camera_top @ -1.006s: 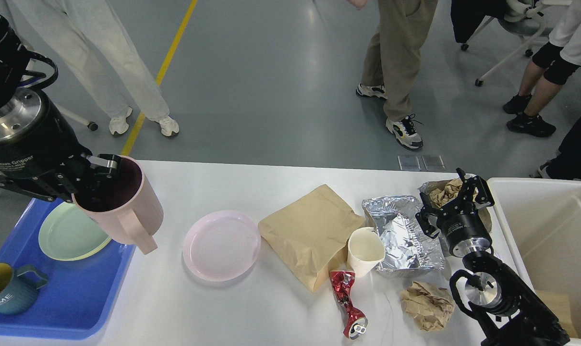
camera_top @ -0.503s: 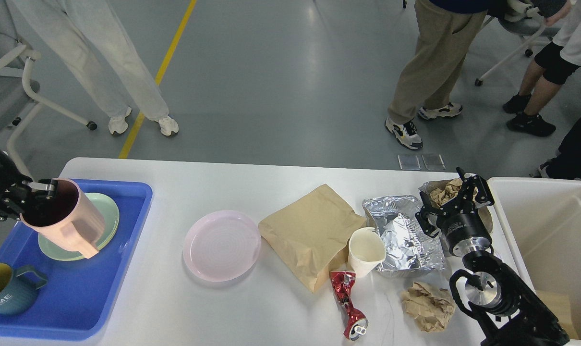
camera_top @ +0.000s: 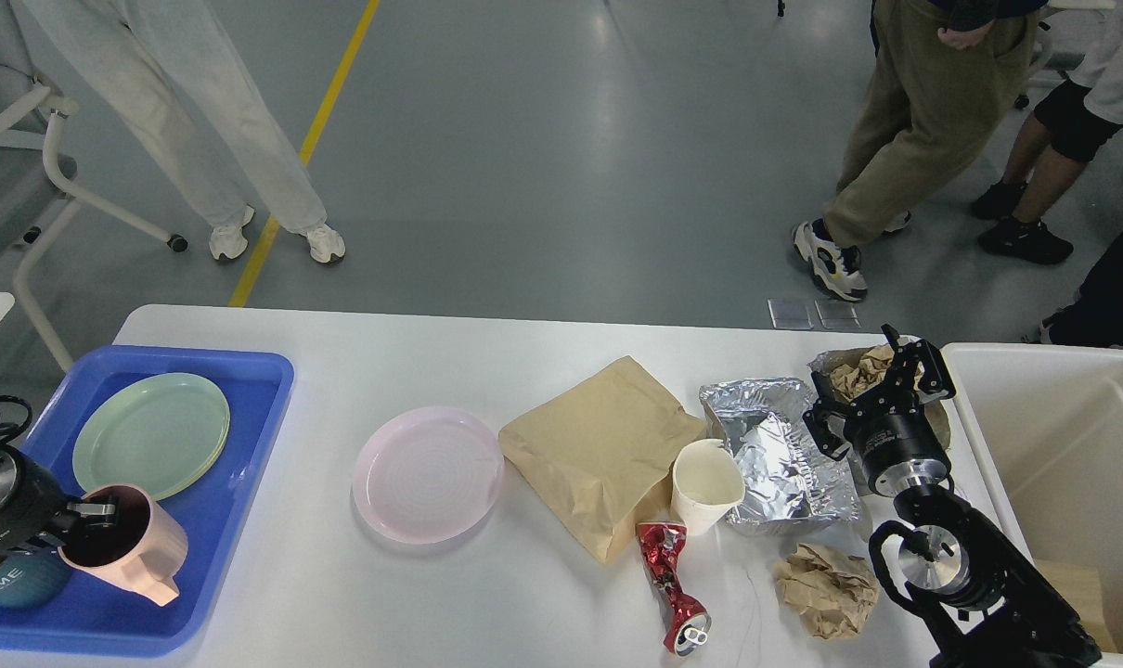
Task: Tidy desktop
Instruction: 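Lift the dark red mug and set it down in the blue tray, then move the left gripper to the pink plate and grasp its rim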
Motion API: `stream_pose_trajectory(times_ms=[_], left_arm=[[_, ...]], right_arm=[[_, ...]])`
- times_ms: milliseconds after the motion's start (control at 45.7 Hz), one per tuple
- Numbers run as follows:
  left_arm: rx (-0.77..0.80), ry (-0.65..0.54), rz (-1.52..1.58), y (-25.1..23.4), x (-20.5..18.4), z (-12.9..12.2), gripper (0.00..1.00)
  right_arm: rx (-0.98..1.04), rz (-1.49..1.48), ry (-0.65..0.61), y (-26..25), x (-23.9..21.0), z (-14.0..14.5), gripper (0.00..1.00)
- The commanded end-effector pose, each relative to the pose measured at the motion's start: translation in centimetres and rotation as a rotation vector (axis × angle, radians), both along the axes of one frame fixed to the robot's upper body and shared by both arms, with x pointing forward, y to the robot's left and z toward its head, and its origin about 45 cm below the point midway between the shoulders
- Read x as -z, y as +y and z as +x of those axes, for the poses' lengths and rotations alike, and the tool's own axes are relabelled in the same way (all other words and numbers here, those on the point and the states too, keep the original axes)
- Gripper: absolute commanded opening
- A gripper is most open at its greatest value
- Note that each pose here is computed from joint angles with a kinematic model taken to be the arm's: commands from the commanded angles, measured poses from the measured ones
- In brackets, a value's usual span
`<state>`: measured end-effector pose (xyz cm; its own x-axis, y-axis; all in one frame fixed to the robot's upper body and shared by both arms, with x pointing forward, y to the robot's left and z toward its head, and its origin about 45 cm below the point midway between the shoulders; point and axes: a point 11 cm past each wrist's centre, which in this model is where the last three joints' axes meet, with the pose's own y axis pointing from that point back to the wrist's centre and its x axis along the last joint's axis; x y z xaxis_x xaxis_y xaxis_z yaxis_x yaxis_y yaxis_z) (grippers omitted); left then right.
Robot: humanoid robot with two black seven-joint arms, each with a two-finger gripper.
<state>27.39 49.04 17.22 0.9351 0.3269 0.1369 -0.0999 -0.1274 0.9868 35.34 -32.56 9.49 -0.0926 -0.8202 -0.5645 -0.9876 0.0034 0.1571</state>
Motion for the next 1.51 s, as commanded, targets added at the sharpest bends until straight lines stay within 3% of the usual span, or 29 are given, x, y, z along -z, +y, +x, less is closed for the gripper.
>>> stream_pose_trajectory(times_ms=[0,306,722,810,853,919,985,1094,1378,1488], left_arm=[[-0.041,-0.018,0.003,1.4,0.6,-0.6,0.0],[-0.055,-0.027,-0.005,2.3,2.9,-1.2,0.0],[-0.063,-0.028,-0.039,1.8,3.0,-1.1,0.0],[-0.063,-0.031,-0.035,1.8,3.0,-1.0,0.14],[-0.065,-0.037,-0.04,1.7,3.0,-0.9,0.31],[-0.083,-0.058,-0.044,1.7,2.9,-0.6,0.66],[-0.125,-0.061,-0.069,1.4,3.0,-0.6,0.82],[-0.17,-0.058,-0.084,1.4,3.0,-0.8,0.93],[-0.174,-0.015,-0.074,1.9,2.5,-1.4,0.96],[-0.173,0.007,-0.07,2.4,0.5,-1.1,0.96]], right_arm=[[0.0,0.0,0.0,0.0,0.0,0.0,1.0],[0.0,0.0,0.0,0.0,0.0,0.0,1.0],[0.0,0.0,0.0,0.0,0.0,0.0,1.0],[0.0,0.0,0.0,0.0,0.0,0.0,1.0],[0.0,0.0,0.0,0.0,0.0,0.0,1.0],[0.001,0.0,-0.001,0.0,0.0,0.0,1.0],[0.0,0.0,0.0,0.0,0.0,0.0,1.0],[0.001,0.0,-0.001,0.0,0.0,0.0,1.0],[0.0,0.0,0.0,0.0,0.0,0.0,1.0],[0.0,0.0,0.0,0.0,0.0,0.0,1.0]])
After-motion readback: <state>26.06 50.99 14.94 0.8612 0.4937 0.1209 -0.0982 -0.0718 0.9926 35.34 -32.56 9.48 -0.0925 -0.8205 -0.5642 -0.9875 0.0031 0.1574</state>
